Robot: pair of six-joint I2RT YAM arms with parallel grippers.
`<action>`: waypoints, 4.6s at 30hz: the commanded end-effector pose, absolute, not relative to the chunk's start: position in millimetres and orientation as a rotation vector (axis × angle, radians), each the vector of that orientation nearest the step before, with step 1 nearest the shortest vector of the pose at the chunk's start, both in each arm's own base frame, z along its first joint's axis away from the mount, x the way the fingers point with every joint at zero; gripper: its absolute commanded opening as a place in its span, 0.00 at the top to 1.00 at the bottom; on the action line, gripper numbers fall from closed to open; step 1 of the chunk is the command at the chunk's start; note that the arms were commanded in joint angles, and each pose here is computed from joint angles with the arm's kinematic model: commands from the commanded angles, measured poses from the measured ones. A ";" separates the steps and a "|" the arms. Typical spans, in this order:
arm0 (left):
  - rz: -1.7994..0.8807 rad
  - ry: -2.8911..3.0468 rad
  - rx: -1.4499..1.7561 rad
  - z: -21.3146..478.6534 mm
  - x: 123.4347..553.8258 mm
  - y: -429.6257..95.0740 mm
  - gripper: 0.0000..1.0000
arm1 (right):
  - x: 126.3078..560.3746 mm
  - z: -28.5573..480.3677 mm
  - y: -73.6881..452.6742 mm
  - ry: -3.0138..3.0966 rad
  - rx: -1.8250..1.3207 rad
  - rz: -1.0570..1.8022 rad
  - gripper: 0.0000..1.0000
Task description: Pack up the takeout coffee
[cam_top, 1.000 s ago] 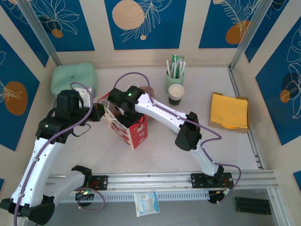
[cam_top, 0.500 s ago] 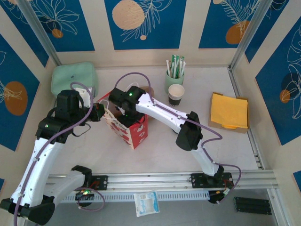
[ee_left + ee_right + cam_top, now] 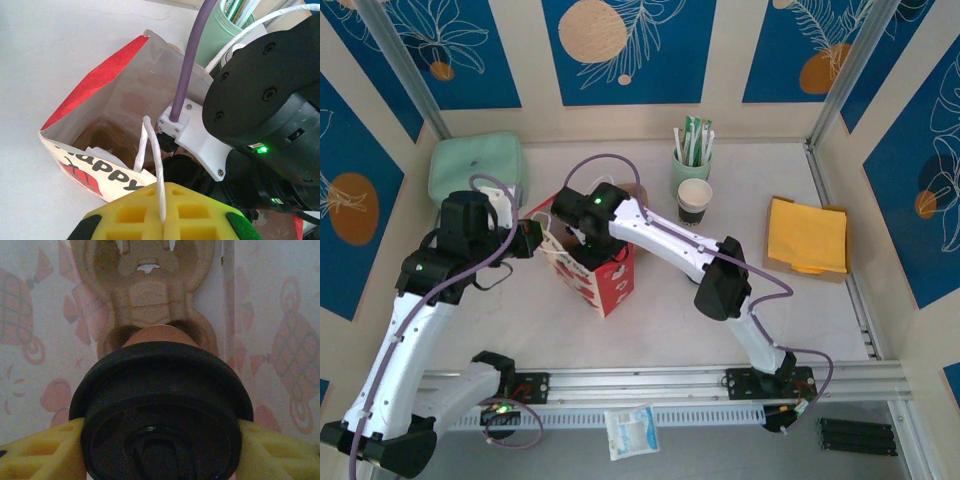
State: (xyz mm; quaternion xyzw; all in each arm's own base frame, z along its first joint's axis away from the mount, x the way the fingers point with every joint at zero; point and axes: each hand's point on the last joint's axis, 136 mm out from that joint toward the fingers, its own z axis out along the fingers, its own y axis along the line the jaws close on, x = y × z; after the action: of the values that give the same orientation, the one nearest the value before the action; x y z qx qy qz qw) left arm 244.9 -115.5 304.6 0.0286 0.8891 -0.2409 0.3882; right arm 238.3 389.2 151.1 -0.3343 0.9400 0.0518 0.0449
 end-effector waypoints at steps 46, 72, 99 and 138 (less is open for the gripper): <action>-0.636 2.244 0.066 310.2 247.8 -116.9 1.00 | 215.5 159.4 379.2 2.974 -1.098 0.122 0.47; -0.639 2.247 0.066 308.6 247.5 -117.3 1.00 | 229.6 157.8 378.9 2.918 -1.011 0.069 0.47; -0.636 2.252 0.066 307.0 246.0 -116.6 1.00 | 244.7 161.2 381.2 2.852 -0.946 0.069 0.47; -0.638 2.252 0.063 306.3 245.9 -116.7 1.00 | 251.9 156.5 380.2 2.837 -0.904 0.087 0.48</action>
State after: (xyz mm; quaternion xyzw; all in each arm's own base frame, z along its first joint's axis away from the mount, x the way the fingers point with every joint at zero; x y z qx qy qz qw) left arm 246.4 -115.9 302.7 0.0281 0.8907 -0.2399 0.3851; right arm 244.6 381.5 141.8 -0.3140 0.9477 0.0224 0.0526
